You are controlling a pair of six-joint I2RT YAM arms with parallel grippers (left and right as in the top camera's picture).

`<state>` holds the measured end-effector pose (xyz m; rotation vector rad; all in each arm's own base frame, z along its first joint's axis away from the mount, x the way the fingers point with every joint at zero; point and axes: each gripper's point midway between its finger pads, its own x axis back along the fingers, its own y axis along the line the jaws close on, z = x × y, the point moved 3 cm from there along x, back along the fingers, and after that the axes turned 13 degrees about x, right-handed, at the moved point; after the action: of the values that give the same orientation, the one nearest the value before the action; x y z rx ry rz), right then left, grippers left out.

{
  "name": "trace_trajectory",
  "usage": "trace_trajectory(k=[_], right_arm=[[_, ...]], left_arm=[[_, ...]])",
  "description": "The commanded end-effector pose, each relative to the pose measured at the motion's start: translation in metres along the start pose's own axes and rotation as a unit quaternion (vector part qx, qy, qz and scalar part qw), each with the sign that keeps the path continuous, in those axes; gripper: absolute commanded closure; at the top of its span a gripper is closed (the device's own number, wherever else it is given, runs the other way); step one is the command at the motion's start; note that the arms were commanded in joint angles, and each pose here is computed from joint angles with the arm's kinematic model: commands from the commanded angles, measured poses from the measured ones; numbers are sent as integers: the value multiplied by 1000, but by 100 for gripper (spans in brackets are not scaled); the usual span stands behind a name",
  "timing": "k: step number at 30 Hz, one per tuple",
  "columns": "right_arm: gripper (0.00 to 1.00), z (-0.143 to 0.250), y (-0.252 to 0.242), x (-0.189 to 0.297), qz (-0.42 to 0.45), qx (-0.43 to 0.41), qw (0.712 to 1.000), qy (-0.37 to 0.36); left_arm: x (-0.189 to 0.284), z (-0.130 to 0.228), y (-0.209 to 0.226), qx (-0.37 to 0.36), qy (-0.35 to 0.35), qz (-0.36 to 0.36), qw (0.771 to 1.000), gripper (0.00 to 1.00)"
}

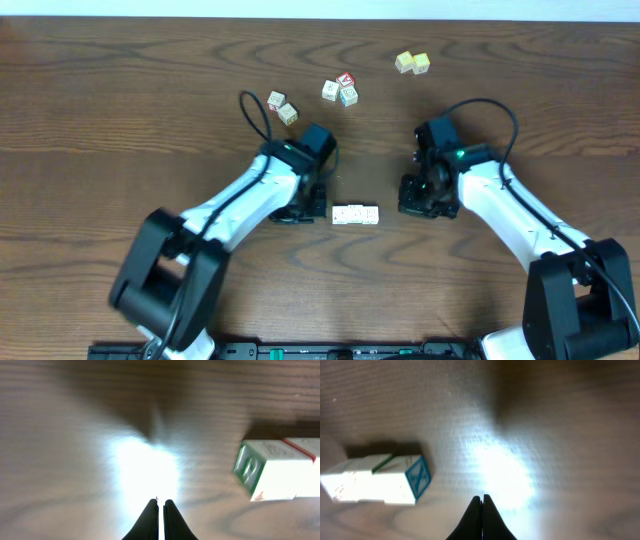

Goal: Lift 3 blocks

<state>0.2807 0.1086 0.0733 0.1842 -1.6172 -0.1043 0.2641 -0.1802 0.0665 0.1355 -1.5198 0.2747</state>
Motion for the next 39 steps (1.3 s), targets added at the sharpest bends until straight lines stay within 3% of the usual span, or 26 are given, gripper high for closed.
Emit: trace_trajectory(k=[1, 3, 4, 5, 6, 7, 8, 9, 16, 20, 29, 34, 36, 39], right_arm=[[95, -6, 2, 43, 5, 7, 1000, -29], [89, 7, 4, 60, 6, 10, 1000, -25], [84, 17, 6, 69, 6, 17, 1000, -23], [72, 27, 7, 77, 7, 21, 1000, -19], [57, 37, 8, 85, 6, 26, 1000, -16], [42, 50, 10, 94, 6, 33, 999, -11], [16, 61, 13, 101, 3, 41, 999, -8], [1, 71, 15, 108, 1, 49, 999, -6], [1, 130, 31, 136, -16, 58, 998, 8], [1, 135, 35, 141, -25, 26, 999, -6], [1, 134, 30, 141, -8, 53, 998, -10], [1, 101, 33, 143, 10, 143, 985, -92], [1, 71, 46, 153, -20, 224, 957, -184], [1, 51, 49, 167, -56, 281, 916, -281]], left_arm=[[62, -18, 14, 21, -82, 6, 996, 93], [84, -12, 25, 29, -92, 16, 995, 83], [95, -8, 31, 33, -99, 21, 994, 70], [105, -5, 35, 36, -105, 27, 994, 51], [113, -1, 39, 38, -110, 32, 993, 33], [121, 3, 43, 39, -116, 38, 992, 29], [128, 7, 46, 38, -122, 44, 991, 26], [135, 10, 48, 38, -129, 51, 990, 26], [157, 17, 51, 36, -159, 82, 983, 25], [156, 17, 51, 36, -158, 80, 984, 25], [156, 17, 51, 36, -158, 80, 984, 25], [156, 17, 51, 36, -158, 80, 984, 25], [156, 17, 51, 36, -158, 80, 984, 25], [156, 17, 51, 36, -158, 80, 984, 25]])
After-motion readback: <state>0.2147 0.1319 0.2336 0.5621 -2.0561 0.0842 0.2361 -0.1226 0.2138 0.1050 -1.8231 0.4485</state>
